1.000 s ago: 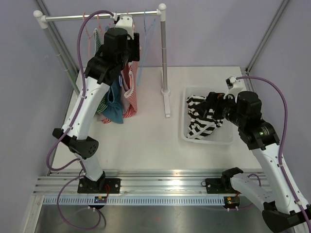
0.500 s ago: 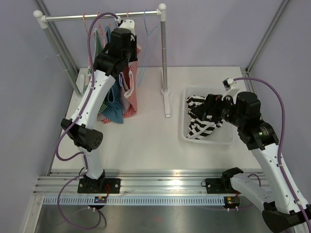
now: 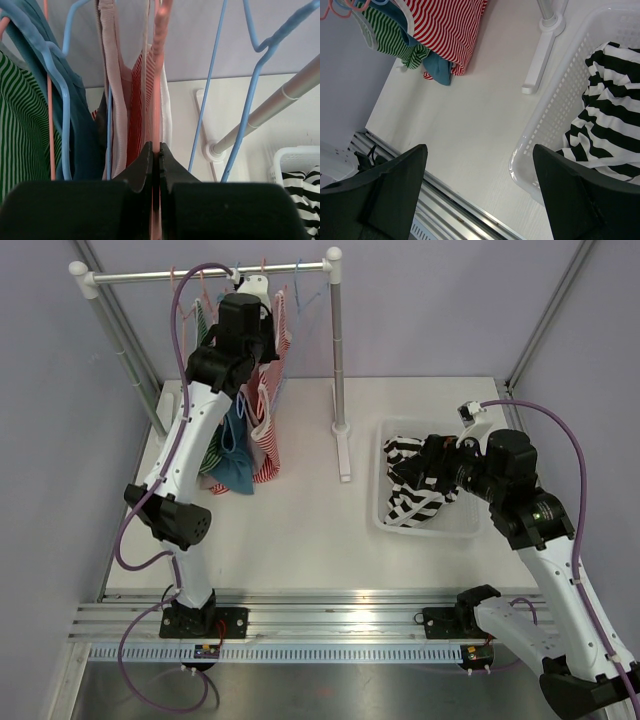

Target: Remove the tank top from the hanger

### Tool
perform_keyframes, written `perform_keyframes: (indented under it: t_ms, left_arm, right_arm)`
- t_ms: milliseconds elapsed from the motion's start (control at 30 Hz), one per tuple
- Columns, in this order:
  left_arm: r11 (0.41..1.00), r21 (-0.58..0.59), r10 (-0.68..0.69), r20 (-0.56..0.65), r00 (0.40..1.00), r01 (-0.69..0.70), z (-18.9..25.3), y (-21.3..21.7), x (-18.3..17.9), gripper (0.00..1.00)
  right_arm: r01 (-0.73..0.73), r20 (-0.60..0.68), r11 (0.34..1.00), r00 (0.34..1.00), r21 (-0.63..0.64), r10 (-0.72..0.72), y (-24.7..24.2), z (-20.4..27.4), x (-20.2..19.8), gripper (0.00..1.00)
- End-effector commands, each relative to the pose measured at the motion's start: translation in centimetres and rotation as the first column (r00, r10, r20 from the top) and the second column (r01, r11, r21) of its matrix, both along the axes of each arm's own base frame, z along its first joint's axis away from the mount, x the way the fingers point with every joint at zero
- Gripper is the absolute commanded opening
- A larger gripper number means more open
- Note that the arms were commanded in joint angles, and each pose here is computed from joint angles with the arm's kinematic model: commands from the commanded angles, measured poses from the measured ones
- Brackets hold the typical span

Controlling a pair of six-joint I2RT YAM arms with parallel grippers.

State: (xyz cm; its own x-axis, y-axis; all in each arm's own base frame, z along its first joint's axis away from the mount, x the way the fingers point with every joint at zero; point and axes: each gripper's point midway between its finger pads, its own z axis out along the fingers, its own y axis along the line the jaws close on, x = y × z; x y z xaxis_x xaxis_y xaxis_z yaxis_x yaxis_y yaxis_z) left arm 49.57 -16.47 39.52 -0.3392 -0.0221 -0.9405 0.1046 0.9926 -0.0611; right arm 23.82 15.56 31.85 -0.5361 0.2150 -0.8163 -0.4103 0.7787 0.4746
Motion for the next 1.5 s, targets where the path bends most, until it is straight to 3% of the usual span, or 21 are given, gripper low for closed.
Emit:
perform_keyframes:
  t_ms: [0, 433, 833, 1167, 1333, 1467]
  left_arm:
    - [0.991, -0.129, 0.000, 0.206, 0.979, 0.027, 8.9, 0.5, -2.7, 0.00]
    - [0.967, -0.200, -0.095, 0.287, 0.953, 0.157, 13.7, -0.3, -8.6, 0.00]
    - [0.906, -0.315, -0.181, 0.319, 0.931, 0.283, 14.2, 0.3, -19.8, 0.00]
    - [0.824, -0.444, -0.259, 0.260, 0.930, 0.353, 6.7, 2.5, -29.9, 0.00]
    - [0.841, -0.438, -0.303, 0.102, 0.948, 0.316, -0.4, 4.1, -33.9, 0.00]
    - [0.854, -0.403, -0.351, 0.023, 0.936, 0.330, -4.4, 5.2, -36.9, 0.00]
  right_arm:
    - [-0.025, 0.068, 0.999, 0.997, 0.032, 0.023, 0.2, 2.5, -0.7, 0.94]
    - [-0.045, 0.100, 0.998, 0.994, 0.051, 0.039, 0.3, 4.0, -1.7, 0.94]
    - [-0.076, 0.116, 0.994, 0.991, 0.072, 0.067, 0.8, 4.7, -1.8, 0.98]
    - [-0.209, 0.091, 0.972, 0.976, 0.110, 0.200, 2.8, 4.2, -2.8, 1.00]
    - [-0.362, 0.058, 0.913, 0.932, 0.188, 0.358, 5.3, 3.4, -3.4, 1.00]
    - [-0.401, 0.048, 0.891, 0.915, 0.214, 0.401, 7.4, 2.4, -3.0, 1.00]
